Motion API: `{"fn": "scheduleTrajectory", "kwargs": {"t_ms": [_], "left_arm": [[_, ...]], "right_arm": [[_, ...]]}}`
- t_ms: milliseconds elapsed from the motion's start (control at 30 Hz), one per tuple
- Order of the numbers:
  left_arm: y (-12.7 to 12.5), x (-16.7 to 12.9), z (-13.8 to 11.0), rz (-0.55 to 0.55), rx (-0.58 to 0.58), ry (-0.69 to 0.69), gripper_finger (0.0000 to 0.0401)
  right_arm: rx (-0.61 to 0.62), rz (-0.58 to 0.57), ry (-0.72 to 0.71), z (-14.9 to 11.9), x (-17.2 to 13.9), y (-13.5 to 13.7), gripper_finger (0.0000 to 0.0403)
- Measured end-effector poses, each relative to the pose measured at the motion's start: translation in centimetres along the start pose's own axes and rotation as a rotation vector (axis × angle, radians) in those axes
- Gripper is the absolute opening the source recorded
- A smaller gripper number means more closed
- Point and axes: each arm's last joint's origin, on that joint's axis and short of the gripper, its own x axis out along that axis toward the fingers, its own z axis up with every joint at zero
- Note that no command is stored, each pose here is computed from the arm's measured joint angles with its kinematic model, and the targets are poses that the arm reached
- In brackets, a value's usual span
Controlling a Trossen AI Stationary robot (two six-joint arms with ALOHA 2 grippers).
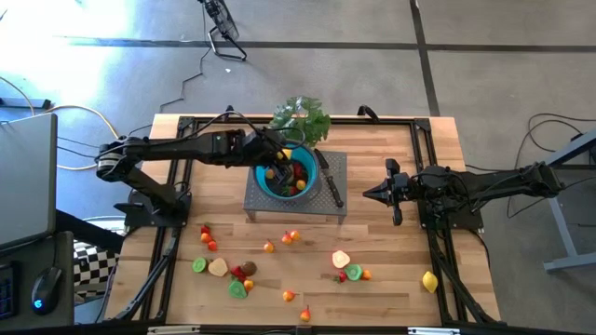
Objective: Pick & Place Fruit
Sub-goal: Put the lemon into the blue strainer bowl on the shelf, then put the pear into the blue strainer bowl on the shelf
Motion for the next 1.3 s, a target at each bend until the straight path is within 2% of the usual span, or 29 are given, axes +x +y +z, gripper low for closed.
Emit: {"fn": "scheduleTrajectory", "kwargs": {"t_ms": [467,600,733,867,1033,1167,1300], "left_arm": [[0.0,0.0,0.0,0.007,0.013,-0.003,0.0258],[0.1,-0.3,0.3,0.030,0.026,-0.009,0.0261],[0.0,-1.8,1.6,0.021,0.056,-0.071,0.0262],[-0.3,-2.8,2.0,0.021,0.092,-0.080,0.0262],[-0.3,-5.3,0.9,0.034,0.093,-0.078,0.0235],[-1.5,-8.1,-1.0,-0.040,0.140,-0.117,0.0189],[-2.1,-11.0,-3.5,-0.070,0.166,-0.171,0.0143]], "right_arm": [[0.000,0.000,0.000,0.0,0.0,0.0,0.0003],[0.000,0.000,0.000,0.0,0.0,0.0,0.0003],[0.000,0.001,0.000,0.0,0.0,0.0,0.0003],[0.000,0.033,0.003,0.0,0.0,0.1,0.0003],[0.002,0.049,0.006,0.0,0.0,0.1,0.0003],[0.001,0.051,0.019,-0.2,0.0,0.1,0.0003],[-0.007,0.046,0.027,-0.2,0.0,0.1,0.0003]]}}
